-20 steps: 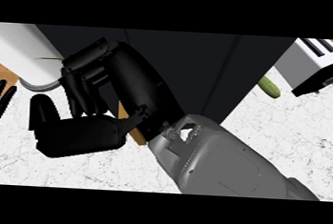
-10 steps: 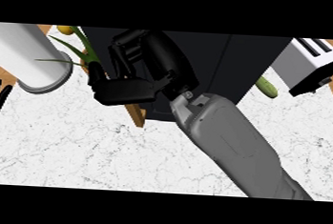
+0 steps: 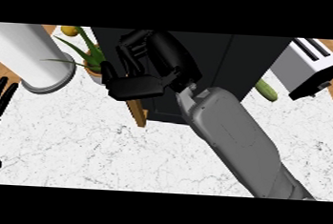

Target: Pick up the wine, place it into the cabinet and close the cabinet

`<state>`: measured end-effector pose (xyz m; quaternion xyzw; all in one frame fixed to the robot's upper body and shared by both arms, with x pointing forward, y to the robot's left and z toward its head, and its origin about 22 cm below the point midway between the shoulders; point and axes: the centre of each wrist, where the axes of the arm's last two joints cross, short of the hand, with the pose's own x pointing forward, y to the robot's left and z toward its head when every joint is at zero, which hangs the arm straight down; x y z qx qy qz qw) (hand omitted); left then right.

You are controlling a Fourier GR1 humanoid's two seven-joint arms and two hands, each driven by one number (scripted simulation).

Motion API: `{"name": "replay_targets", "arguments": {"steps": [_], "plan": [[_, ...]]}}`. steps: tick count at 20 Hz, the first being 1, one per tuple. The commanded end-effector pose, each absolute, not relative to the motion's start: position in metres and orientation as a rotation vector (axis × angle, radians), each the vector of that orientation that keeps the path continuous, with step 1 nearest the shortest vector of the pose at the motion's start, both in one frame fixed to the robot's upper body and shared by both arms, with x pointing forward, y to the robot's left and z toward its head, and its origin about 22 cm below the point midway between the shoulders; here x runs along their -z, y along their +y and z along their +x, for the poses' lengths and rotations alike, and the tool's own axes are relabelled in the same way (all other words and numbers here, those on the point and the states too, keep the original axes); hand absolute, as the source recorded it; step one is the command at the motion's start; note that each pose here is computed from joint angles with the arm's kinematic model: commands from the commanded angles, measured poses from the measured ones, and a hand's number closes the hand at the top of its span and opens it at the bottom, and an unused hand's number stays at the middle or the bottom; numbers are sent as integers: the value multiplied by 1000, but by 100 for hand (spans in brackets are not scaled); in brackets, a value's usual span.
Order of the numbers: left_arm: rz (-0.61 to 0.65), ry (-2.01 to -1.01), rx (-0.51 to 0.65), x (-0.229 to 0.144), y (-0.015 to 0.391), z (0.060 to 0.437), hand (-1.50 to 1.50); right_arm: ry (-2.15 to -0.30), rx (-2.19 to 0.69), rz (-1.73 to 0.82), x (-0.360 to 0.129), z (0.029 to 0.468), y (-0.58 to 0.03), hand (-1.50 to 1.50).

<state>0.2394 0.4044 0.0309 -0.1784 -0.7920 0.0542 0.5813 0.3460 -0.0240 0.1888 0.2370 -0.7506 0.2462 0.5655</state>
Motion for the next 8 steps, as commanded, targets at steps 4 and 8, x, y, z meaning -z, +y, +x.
{"name": "replay_targets", "arguments": {"steps": [4,8], "plan": [[-422,-1859,-104,-36,406,247,-150,-1736,-474,387,-182,390,-76,150],[-462,-1843,-92,-35,398,244,-150,-1740,-466,365,-179,394,-82,150]]}}
